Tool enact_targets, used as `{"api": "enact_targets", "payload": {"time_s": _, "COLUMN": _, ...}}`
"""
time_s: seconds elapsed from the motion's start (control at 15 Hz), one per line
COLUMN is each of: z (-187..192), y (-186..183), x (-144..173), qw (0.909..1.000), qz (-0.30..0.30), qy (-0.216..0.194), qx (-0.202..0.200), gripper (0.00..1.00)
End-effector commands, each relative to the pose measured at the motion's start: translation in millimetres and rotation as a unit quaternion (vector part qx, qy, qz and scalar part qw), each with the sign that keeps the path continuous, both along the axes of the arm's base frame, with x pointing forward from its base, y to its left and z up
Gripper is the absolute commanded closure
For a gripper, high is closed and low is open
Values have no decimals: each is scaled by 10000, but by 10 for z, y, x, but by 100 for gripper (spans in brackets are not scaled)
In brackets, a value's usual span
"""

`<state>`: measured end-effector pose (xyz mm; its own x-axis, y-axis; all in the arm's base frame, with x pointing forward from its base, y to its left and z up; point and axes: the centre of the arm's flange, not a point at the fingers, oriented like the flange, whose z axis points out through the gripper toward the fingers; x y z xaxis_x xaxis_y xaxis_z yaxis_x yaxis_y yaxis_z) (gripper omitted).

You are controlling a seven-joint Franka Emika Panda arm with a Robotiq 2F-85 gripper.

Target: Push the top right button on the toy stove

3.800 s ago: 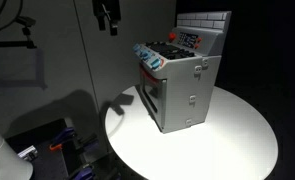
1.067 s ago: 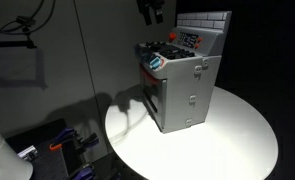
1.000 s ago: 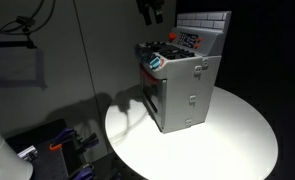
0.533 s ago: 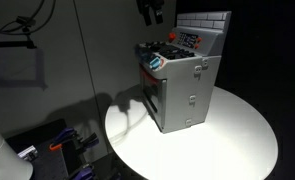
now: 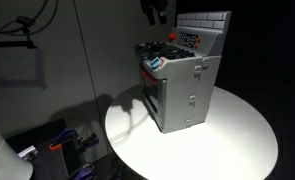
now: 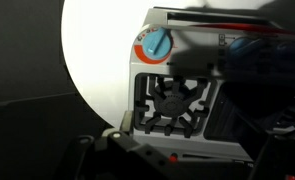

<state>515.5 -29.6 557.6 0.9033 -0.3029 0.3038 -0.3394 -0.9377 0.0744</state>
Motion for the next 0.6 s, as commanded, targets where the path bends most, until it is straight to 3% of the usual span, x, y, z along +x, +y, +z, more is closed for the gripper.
{"api": "enact_targets", "payload": {"time_s": 0.0, "z": 54, "y": -53, "x": 207, "qw": 9994, "qz": -221, "qy": -259, "qx": -54, "gripper": 0}}
{"api": "enact_targets", "payload": {"time_s": 0.53, "z": -10, "y": -142, "x": 565, "qw": 9955, "qz": -698, "qy": -640, "qx": -99, "gripper": 0}}
